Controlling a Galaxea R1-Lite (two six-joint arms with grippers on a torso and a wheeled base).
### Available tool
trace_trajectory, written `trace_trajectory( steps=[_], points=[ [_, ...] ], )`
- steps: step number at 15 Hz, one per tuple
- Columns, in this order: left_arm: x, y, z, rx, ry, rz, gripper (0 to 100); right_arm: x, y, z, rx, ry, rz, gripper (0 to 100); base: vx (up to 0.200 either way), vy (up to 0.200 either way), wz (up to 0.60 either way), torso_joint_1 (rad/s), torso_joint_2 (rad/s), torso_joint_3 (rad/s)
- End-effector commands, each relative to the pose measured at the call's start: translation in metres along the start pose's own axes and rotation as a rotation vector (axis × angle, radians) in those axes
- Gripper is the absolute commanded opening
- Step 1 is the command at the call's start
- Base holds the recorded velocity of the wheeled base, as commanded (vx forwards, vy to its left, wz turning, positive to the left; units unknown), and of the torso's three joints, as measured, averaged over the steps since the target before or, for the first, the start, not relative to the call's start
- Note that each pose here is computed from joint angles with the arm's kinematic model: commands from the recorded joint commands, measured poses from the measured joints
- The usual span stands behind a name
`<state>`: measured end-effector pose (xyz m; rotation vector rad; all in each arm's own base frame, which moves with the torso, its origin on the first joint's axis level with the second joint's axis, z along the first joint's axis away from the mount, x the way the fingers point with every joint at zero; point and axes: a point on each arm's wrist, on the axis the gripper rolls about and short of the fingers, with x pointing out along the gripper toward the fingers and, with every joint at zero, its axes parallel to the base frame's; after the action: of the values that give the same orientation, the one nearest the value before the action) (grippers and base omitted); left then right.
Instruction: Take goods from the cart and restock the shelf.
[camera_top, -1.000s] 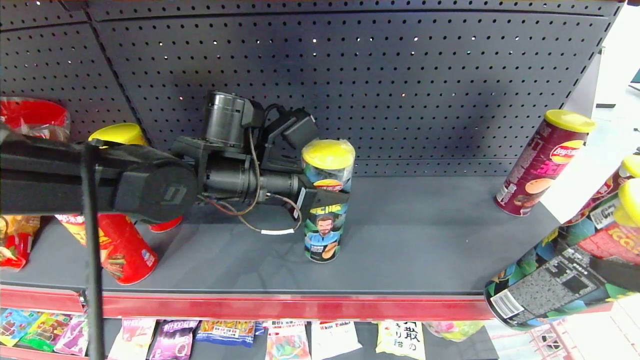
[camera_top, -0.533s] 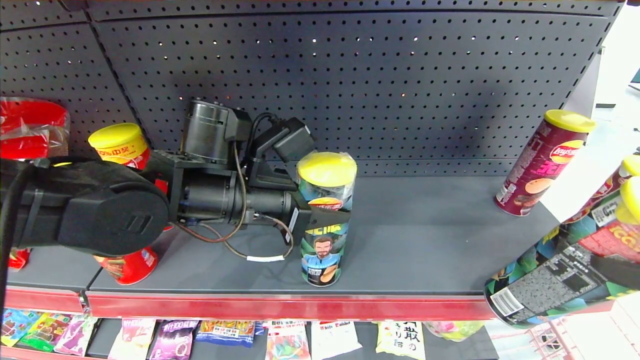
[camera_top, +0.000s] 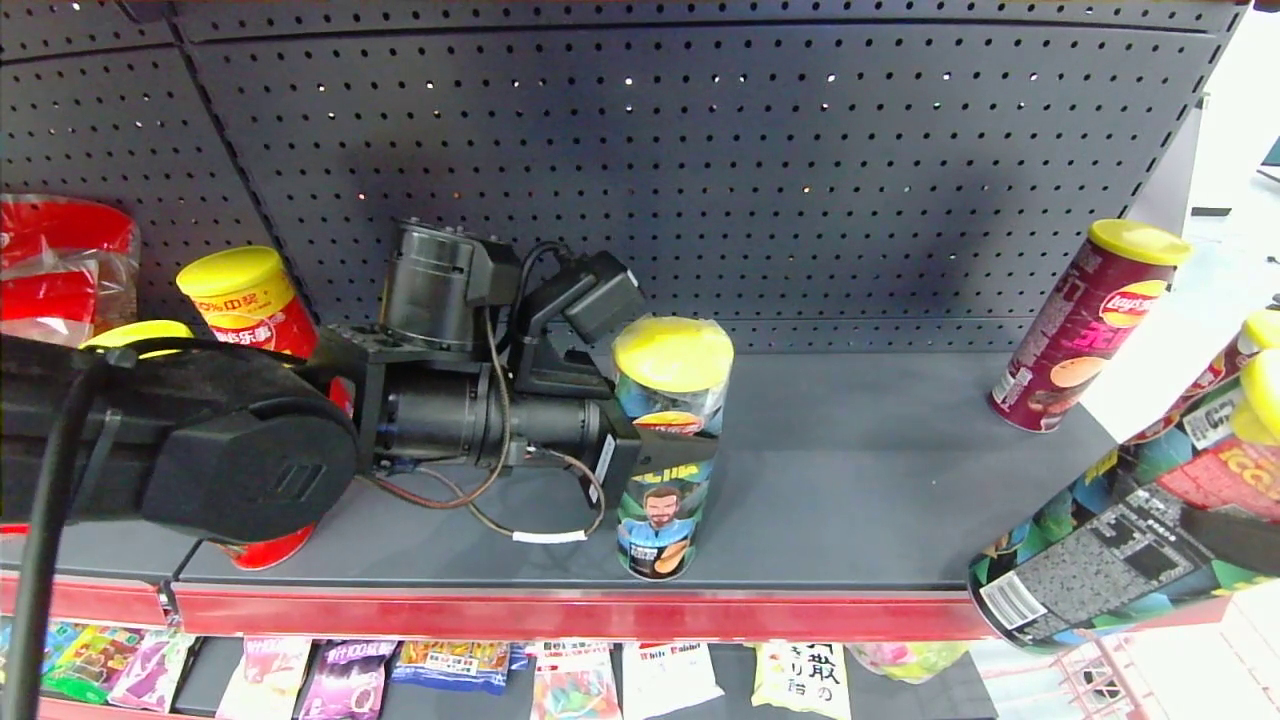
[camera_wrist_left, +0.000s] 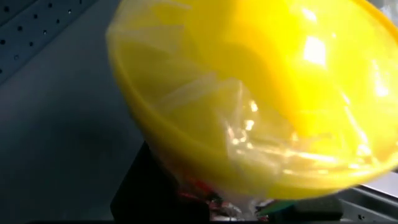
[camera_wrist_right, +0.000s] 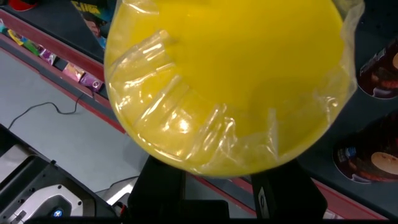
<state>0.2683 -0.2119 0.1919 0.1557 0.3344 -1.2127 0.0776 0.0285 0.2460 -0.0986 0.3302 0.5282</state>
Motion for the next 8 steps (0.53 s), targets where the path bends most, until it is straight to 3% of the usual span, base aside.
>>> trace_trajectory(
  steps=[1,3,8],
  points=[
    [0.0013,-0.0074,-0.0046,-0.023,0.018,-0.019,0,0.0008,-0.0002,0.0006,0.000,0.001,0.001,0,0.000,0.000,0.00,0.000,0.00,0.000],
    [0.0004,-0.0128,-0.0013,-0.051,0.011,-0.024,0,0.0006,-0.0003,0.0010,0.000,0.000,-0.001,0,0.000,0.000,0.00,0.000,0.00,0.000],
    [-0.0015,-0.0137,-0.0031,-0.058,0.017,-0.003,0,0.0009,-0.0003,0.0014,0.000,0.000,0.001,0,0.000,0.000,0.00,0.000,0.00,0.000]
  ],
)
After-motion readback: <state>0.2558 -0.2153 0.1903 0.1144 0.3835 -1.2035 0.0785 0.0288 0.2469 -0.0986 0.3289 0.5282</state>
